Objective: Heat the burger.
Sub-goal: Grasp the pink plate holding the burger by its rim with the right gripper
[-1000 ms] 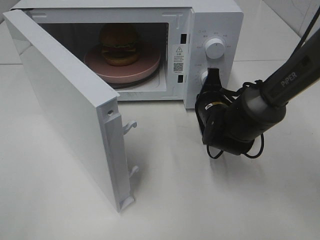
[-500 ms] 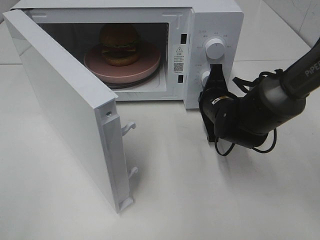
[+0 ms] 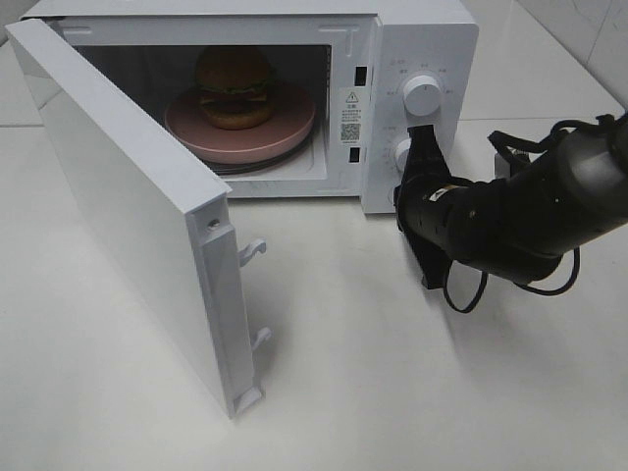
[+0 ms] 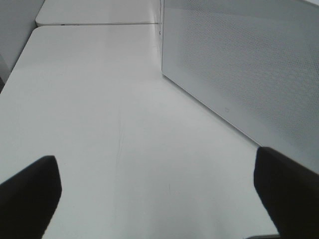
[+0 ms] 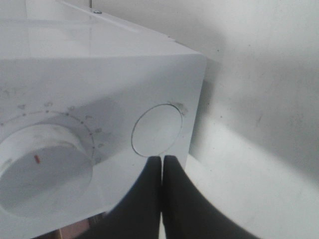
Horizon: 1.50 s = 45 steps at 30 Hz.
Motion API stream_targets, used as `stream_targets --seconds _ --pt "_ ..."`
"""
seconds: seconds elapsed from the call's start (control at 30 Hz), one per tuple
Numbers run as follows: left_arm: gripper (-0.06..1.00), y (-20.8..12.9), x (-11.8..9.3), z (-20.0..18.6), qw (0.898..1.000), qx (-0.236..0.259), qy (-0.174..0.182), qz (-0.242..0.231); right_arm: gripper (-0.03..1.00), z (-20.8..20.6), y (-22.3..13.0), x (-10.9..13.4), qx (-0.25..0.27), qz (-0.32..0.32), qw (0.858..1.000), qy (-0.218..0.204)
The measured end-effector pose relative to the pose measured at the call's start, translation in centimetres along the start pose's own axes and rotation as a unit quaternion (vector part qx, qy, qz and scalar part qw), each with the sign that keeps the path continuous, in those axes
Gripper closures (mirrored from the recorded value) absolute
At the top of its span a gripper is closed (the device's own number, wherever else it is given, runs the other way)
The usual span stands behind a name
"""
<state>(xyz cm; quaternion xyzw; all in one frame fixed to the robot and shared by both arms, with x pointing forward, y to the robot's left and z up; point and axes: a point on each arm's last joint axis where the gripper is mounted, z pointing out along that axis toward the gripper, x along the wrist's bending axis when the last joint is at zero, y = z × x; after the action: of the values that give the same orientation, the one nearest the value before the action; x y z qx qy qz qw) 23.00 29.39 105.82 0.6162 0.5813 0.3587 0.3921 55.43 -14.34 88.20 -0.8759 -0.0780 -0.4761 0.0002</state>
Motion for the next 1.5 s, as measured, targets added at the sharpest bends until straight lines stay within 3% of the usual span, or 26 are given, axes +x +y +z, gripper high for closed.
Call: stream_targets --seconds 0.33,0.6,0.63,0.67,0.7,0.77,0.8,0.83,0.9,0.93,0.97,1.0,1.07,1.1,1.13,1.17,1.2,1.23,1.27,1.3,1.33,1.37,1.4,1.43,1.47,1.5 --pt "-0.04 0.0 0.0 0.0 1.0 0.0 0.0 0.0 0.95 -2.6 0.1 0.5 0.047 -0.088 0.994 -0.036" --pt "-0.04 0.0 0.0 0.0 1.0 0.0 0.0 0.0 0.95 -4.8 -0.5 1.4 0.119 -0.247 0.96 -0.055" --pt "-0.04 0.0 0.0 0.0 1.0 0.0 0.0 0.0 0.95 -5.2 -0.7 1.5 0.141 -0.293 0.944 -0.06" --pt "-0.04 0.0 0.0 0.0 1.0 0.0 0.0 0.0 0.95 -5.2 -0.7 1.5 0.141 -0.293 0.944 -0.06" --pt "-0.04 0.0 0.0 0.0 1.0 0.0 0.0 0.0 0.95 -5.7 -0.8 1.4 0.161 -0.332 0.927 -0.063" --pt "-0.04 0.0 0.0 0.0 1.0 0.0 0.0 0.0 0.95 -5.9 -0.9 1.5 0.169 -0.347 0.92 -0.062" --pt "-0.04 0.0 0.0 0.0 1.0 0.0 0.0 0.0 0.95 -6.3 -1.0 1.5 0.19 -0.382 0.902 -0.063" --pt "-0.04 0.0 0.0 0.0 1.0 0.0 0.0 0.0 0.95 -6.3 -1.0 1.5 0.19 -0.382 0.902 -0.063" --pt "-0.04 0.0 0.0 0.0 1.0 0.0 0.0 0.0 0.95 -6.9 -1.2 1.6 0.214 -0.427 0.877 -0.059" --pt "-0.04 0.0 0.0 0.0 1.0 0.0 0.0 0.0 0.95 -6.9 -1.2 1.6 0.214 -0.427 0.877 -0.059" --pt "-0.04 0.0 0.0 0.0 1.0 0.0 0.0 0.0 0.95 -7.3 -1.3 1.5 0.232 -0.451 0.86 -0.059" --pt "-0.04 0.0 0.0 0.0 1.0 0.0 0.0 0.0 0.95 -7.3 -1.3 1.5 0.232 -0.451 0.86 -0.059" --pt "-0.04 0.0 0.0 0.0 1.0 0.0 0.0 0.0 0.95 -7.8 -1.1 1.4 0.259 -0.487 0.831 -0.064" --pt "-0.04 0.0 0.0 0.0 1.0 0.0 0.0 0.0 0.95 -7.8 -1.1 1.4 0.259 -0.487 0.831 -0.064" --pt "-0.04 0.0 0.0 0.0 1.0 0.0 0.0 0.0 0.95 -8.1 -0.9 1.5 0.28 -0.512 0.809 -0.069" --pt "-0.04 0.0 0.0 0.0 1.0 0.0 0.0 0.0 0.95 -8.1 -0.9 1.5 0.28 -0.512 0.809 -0.069" --pt "-0.04 0.0 0.0 0.0 1.0 0.0 0.0 0.0 0.95 -8.3 -0.8 1.6 0.289 -0.525 0.797 -0.07" --pt "-0.04 0.0 0.0 0.0 1.0 0.0 0.0 0.0 0.95 -8.7 -0.6 2.0 0.305 -0.552 0.773 -0.072" --pt "-0.04 0.0 0.0 0.0 1.0 0.0 0.0 0.0 0.95 -8.7 -0.6 2.0 0.305 -0.552 0.773 -0.072" --pt "-0.04 0.0 0.0 0.0 1.0 0.0 0.0 0.0 0.95 -9.0 -0.5 2.3 0.311 -0.567 0.759 -0.071" --pt "-0.04 0.0 0.0 0.0 1.0 0.0 0.0 0.0 0.95 -9.4 -0.4 2.8 0.323 -0.595 0.732 -0.073" --pt "-0.04 0.0 0.0 0.0 1.0 0.0 0.0 0.0 0.95 -9.4 -0.4 2.8 0.323 -0.595 0.732 -0.073" --pt "-0.04 0.0 0.0 0.0 1.0 0.0 0.0 0.0 0.95 -9.8 -0.3 3.3 0.331 -0.624 0.703 -0.076" --pt "-0.04 0.0 0.0 0.0 1.0 0.0 0.0 0.0 0.95 -9.9 -0.3 3.6 0.337 -0.638 0.688 -0.079" --pt "-0.04 0.0 0.0 0.0 1.0 0.0 0.0 0.0 0.95 -9.9 -0.3 3.6 0.337 -0.638 0.688 -0.079" --pt "-0.04 0.0 0.0 0.0 1.0 0.0 0.0 0.0 0.95 -10.1 -0.2 3.8 0.35 -0.66 0.66 -0.087"
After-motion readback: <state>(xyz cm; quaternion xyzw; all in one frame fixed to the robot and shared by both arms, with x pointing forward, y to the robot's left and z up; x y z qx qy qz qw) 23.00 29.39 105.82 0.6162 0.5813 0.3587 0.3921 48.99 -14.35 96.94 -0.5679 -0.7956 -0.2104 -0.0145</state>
